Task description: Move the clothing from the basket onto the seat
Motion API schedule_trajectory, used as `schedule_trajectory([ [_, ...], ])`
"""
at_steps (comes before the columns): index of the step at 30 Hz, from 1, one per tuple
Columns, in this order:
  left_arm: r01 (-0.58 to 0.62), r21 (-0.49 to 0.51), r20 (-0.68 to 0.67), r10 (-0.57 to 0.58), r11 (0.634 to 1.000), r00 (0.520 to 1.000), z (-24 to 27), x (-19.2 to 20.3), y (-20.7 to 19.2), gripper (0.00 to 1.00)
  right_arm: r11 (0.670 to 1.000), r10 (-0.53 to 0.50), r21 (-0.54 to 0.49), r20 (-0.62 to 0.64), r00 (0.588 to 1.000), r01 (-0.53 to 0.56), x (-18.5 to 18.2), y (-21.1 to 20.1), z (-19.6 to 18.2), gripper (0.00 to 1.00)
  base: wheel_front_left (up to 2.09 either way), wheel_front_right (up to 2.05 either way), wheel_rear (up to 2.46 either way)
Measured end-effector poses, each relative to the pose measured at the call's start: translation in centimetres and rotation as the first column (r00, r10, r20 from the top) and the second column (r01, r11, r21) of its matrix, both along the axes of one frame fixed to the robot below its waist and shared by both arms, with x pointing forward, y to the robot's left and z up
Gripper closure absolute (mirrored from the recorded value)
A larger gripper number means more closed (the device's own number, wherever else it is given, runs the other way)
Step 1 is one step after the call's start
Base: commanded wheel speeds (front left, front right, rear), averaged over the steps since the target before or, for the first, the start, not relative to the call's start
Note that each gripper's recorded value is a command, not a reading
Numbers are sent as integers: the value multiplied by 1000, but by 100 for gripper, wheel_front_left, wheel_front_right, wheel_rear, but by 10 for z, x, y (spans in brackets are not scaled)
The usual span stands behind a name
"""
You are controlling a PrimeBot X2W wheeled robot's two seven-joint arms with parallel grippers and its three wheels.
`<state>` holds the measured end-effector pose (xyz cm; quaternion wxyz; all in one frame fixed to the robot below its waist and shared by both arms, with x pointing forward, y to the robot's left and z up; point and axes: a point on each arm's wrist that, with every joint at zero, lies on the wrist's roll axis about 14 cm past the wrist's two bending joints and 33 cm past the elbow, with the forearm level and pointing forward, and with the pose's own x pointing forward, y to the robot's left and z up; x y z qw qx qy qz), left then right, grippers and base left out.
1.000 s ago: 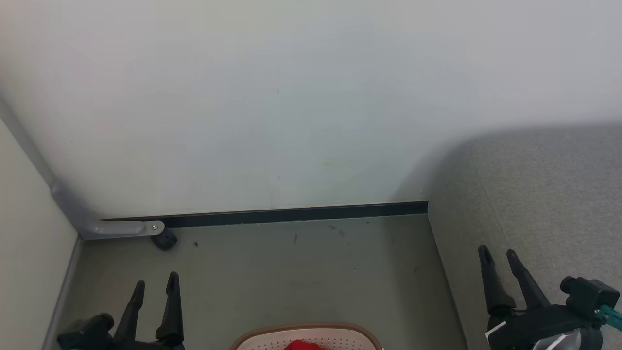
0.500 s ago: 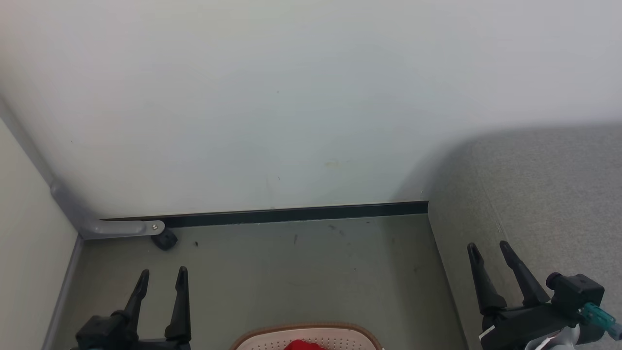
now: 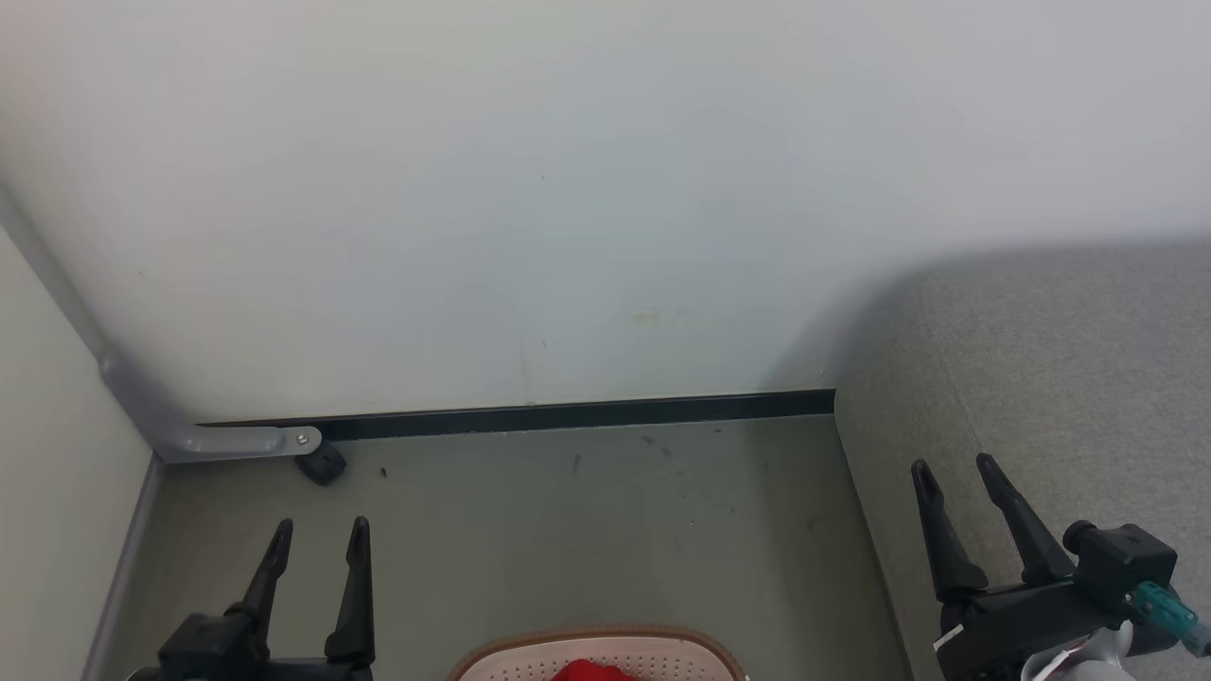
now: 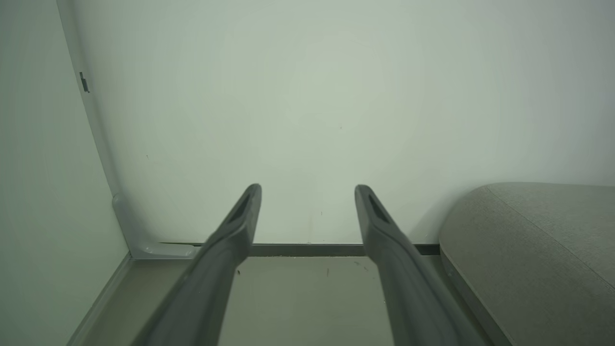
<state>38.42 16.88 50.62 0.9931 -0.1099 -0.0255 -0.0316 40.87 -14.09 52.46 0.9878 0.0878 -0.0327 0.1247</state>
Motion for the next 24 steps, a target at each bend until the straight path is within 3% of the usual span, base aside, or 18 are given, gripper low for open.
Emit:
schedule_trajectory([
  [11,18,-10,-18,-18,1000,1000,-7,4,-5,0,1000,3,17,-9,1000,-3,2,3,-4,0,0,0,0],
  [24,80,-25,-139,-83,996,987,-50,17,-22,0,1000,-2,30,-44,999,3,14,3,-20,0,0,0,0],
])
